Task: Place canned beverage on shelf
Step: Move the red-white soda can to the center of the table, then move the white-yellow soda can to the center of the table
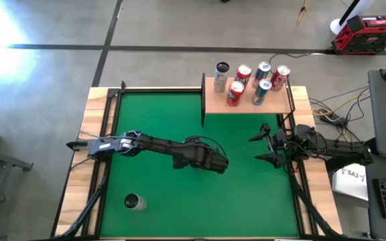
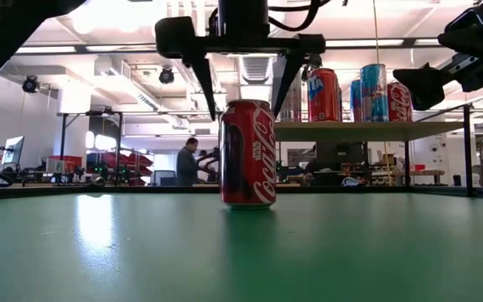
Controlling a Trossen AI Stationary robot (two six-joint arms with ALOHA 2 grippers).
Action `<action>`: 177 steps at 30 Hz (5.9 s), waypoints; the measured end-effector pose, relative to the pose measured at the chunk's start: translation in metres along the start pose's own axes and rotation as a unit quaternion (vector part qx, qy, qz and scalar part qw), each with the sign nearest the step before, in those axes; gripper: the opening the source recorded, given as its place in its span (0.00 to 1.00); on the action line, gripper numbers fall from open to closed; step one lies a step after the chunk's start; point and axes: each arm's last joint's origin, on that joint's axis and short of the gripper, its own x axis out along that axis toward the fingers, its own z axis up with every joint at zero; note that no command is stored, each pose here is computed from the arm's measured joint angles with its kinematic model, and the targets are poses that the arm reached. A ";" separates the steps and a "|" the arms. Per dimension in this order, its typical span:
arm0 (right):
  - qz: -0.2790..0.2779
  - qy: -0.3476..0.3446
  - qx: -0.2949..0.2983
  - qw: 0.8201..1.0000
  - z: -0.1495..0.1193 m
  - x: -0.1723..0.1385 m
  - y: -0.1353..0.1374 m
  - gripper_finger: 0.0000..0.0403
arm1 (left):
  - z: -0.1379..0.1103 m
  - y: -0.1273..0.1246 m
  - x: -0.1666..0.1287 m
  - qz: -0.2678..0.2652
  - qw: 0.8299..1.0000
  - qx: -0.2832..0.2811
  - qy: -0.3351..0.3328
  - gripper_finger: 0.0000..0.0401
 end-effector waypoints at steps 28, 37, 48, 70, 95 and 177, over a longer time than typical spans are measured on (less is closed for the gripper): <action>0.000 0.000 0.000 1.000 0.000 0.000 0.000 0.89 | -0.008 -0.010 0.042 0.048 0.993 -0.105 0.005 0.83; 0.000 0.000 0.000 1.000 0.000 0.000 0.000 0.89 | -0.009 -0.010 0.042 0.043 0.999 -0.007 0.007 0.70; 0.000 0.000 0.000 1.000 0.000 0.000 0.000 0.89 | 0.004 -0.037 0.047 -0.061 0.992 0.111 0.001 0.70; 0.000 0.000 0.000 1.000 0.000 0.000 0.000 0.89 | 0.083 -0.065 0.075 -0.087 0.971 0.222 -0.007 0.70; 0.000 0.000 0.000 1.000 0.000 0.000 0.000 0.89 | 0.082 -0.064 0.074 -0.088 0.971 0.224 0.000 0.90; 0.000 0.000 0.000 1.000 0.000 0.000 0.000 0.89 | -0.081 0.227 -0.100 0.161 0.941 -0.276 0.113 0.99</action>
